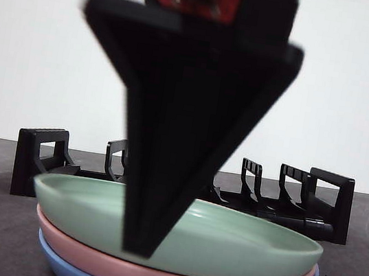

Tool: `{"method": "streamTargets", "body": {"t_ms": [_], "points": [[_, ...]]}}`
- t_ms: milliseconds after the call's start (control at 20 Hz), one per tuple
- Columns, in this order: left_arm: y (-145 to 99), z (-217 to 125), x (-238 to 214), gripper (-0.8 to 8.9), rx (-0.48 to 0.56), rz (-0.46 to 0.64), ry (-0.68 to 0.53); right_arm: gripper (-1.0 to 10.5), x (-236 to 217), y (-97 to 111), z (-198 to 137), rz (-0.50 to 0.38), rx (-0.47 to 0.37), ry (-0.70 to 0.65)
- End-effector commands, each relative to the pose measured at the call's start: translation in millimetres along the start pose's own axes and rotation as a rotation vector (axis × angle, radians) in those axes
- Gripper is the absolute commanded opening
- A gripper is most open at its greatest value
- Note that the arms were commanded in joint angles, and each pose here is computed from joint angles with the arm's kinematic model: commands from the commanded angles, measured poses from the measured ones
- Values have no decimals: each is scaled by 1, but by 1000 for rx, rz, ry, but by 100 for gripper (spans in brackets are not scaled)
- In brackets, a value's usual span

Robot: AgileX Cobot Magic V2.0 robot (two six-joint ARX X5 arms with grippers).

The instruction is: Place the plate

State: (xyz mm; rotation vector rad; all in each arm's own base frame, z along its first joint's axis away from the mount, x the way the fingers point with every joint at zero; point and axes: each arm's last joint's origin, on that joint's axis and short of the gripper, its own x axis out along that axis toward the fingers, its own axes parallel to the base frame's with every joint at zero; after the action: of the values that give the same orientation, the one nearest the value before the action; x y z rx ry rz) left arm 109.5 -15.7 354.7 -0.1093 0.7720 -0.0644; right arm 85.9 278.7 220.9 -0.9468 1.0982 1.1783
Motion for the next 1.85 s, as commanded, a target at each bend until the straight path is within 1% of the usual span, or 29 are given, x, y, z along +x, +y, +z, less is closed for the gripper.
{"method": "streamTargets", "body": {"t_ms": [50,100,200,300,400,550,700,750,850,950,1050,1100,1150,1200,1250,1300,1400,1550,1800,1850], "points": [[-1,4,-3,280,10,3,-23,283,-6,3,7,7,88,-18],[0,4,-4,280,10,2,-20,283,-15,2,8,4,115,-41],[-1,3,-2,280,12,-15,4,283,-45,-4,6,-40,167,-163],[-2,4,0,281,12,-47,20,283,-75,-17,-3,-135,243,-296],[-3,5,2,281,11,-56,27,283,-100,-39,-21,-225,350,-367],[-4,10,5,281,7,-63,1,283,-128,-77,-55,-330,530,-432],[-7,21,8,281,1,-114,-88,283,-147,-110,-89,-445,668,-458],[-8,24,9,281,-14,-129,-108,283,-151,-120,-99,-471,720,-462],[-9,28,10,280,-36,-144,-138,283,-155,-136,-117,-476,805,-478],[-9,29,9,280,-37,-145,-144,283,-159,-146,-128,-483,859,-505],[-9,29,9,280,-36,-144,-141,281,-160,-149,-134,-480,881,-500],[-9,29,9,275,-36,-144,-141,251,-160,-149,-134,-477,884,-496],[-9,29,9,183,-36,-147,-140,113,-160,-149,-134,-477,883,-499],[-9,28,10,-3,-36,-153,-131,2,-160,-149,-134,-479,880,-507],[-9,28,9,5,-36,-157,-133,21,-161,-150,-133,-478,873,-529],[-9,28,10,7,-36,-156,-129,20,-162,-151,-131,-458,860,-558],[-8,25,8,7,-37,-153,-115,20,-162,-146,-131,-372,839,-573],[-8,25,8,7,-37,-152,-113,20,-162,-146,-131,-373,838,-574],[-8,25,9,6,-35,-151,-108,20,-166,-149,-128,-399,823,-623],[-7,25,9,7,59,-125,-131,20,-166,-150,-128,-404,821,-632]]}}
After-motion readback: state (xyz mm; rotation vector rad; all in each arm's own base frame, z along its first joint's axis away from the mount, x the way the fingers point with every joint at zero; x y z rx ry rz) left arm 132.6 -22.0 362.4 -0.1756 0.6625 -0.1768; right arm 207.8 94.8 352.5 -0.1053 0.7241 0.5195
